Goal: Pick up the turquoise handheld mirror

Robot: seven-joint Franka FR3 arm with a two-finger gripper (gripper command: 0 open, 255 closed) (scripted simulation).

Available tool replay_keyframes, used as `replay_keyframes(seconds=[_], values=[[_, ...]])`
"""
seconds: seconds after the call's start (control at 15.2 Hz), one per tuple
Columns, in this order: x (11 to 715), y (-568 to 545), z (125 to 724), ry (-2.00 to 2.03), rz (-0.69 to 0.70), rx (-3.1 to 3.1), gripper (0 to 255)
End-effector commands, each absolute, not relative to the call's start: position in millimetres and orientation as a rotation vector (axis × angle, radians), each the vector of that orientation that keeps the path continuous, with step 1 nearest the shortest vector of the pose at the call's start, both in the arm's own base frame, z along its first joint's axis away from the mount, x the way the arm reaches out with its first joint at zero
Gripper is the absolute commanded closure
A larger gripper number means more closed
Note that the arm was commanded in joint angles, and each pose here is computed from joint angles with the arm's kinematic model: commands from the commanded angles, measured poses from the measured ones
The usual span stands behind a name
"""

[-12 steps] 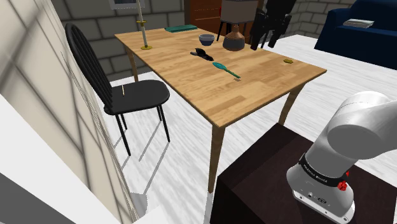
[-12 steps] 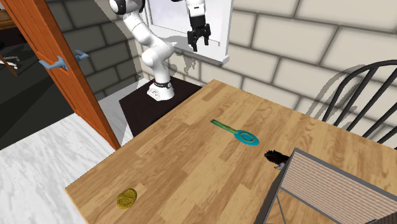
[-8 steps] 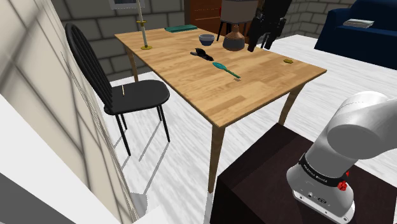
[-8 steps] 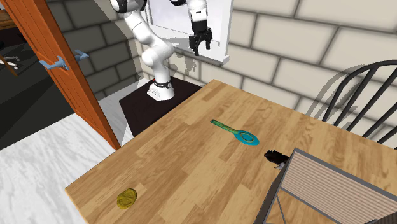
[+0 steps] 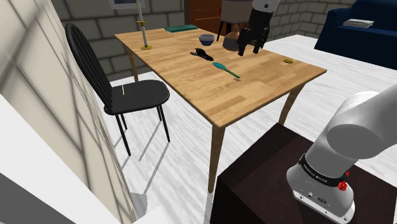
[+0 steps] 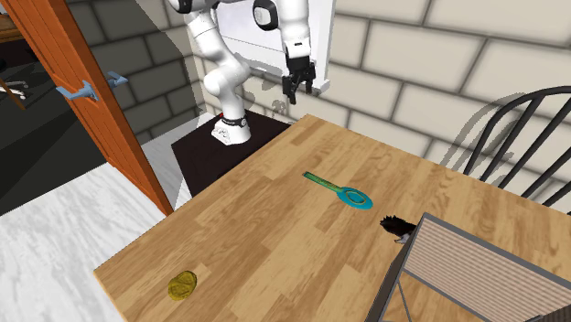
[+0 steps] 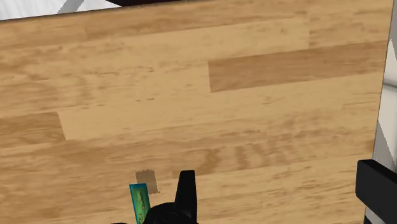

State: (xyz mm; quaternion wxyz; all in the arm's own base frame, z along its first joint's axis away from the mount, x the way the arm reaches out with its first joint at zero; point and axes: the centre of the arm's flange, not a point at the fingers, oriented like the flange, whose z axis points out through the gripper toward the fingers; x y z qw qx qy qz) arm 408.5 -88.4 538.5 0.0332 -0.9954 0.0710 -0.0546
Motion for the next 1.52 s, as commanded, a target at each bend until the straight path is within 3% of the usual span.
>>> replay_keyframes(seconds=[0.0,1.45], values=[[429,-102,525,0.214,-0.164,-3.064,0],[640,-248,382,0.171,-0.103,-3.059,0]])
